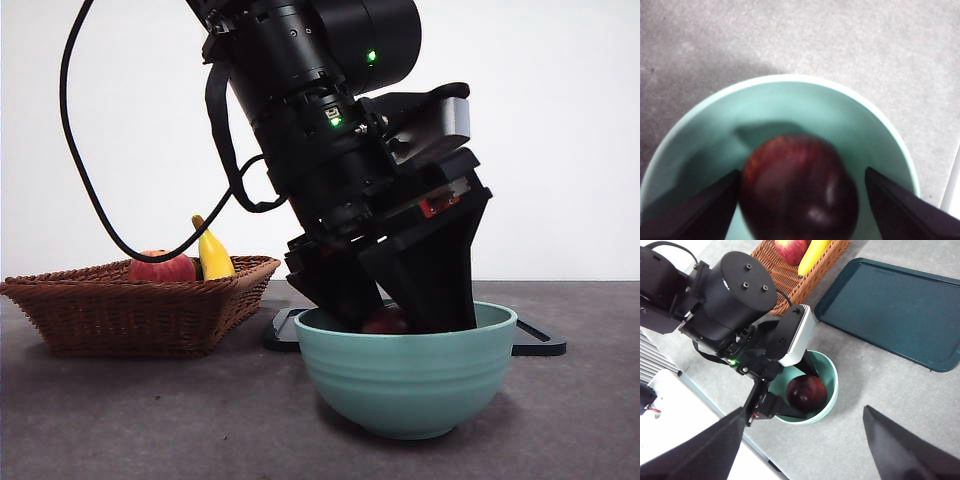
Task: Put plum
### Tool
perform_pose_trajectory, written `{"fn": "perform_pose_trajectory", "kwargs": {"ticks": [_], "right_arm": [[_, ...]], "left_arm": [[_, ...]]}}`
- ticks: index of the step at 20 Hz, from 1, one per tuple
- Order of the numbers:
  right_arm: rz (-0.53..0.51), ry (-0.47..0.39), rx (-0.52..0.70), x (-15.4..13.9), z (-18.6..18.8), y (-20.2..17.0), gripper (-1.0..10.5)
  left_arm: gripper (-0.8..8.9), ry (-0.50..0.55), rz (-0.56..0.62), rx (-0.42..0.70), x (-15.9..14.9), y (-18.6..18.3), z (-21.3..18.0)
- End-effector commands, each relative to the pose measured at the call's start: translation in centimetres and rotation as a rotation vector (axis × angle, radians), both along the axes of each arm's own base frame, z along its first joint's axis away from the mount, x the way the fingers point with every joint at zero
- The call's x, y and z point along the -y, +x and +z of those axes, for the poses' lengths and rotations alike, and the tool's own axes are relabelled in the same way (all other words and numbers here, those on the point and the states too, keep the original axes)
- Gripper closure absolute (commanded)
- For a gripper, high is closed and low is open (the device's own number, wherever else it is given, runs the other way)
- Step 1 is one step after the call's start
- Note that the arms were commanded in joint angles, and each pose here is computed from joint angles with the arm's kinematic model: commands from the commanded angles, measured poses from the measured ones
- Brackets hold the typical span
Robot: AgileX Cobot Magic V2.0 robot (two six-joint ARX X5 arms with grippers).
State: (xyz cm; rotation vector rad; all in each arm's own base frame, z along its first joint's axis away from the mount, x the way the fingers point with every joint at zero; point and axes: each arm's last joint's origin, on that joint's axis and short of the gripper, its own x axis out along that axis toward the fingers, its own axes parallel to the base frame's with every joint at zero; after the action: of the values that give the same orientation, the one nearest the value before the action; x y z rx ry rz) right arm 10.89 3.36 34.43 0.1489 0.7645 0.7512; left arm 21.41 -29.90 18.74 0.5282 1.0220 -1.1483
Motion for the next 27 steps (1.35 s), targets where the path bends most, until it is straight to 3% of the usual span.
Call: {"fn": "perform_pose_trajectory", "kwargs": {"ticks": [1, 5, 11, 15, 20, 27], "right_arm": [[-0.001, 0.008, 0.016, -0.1, 0.5, 0.1, 5.7], [-0.001, 0.007, 0.017, -0.1, 0.5, 0.1, 5.7], [-0.001, 0.007, 0.016, -0.1, 0.5, 0.0, 5.7], [-0.001, 0.007, 0.016, -0.1, 0.5, 0.1, 5.7], [-0.001, 0.007, 0.016, -0.1, 0.5, 0.1, 5.7], [-0.022, -0.013, 0.019, 0.0, 0.5, 0.1, 5.7]], "left_arm": [[4.07, 0.001, -0.008, -0.005, 0.7, -0.1, -0.1], [4.08, -0.022, -0.007, 0.011, 0.8, 0.0, 2.2], [4.08, -0.176, 0.026, 0.120, -0.3, 0.3, 9.2], [4.08, -0.279, 0.140, 0.191, -4.4, 1.0, 13.8], [4.08, -0.338, 0.341, 0.266, -12.0, 1.4, 18.4], [4.08, -0.385, 0.427, 0.186, -19.3, -0.9, 19.2]]}}
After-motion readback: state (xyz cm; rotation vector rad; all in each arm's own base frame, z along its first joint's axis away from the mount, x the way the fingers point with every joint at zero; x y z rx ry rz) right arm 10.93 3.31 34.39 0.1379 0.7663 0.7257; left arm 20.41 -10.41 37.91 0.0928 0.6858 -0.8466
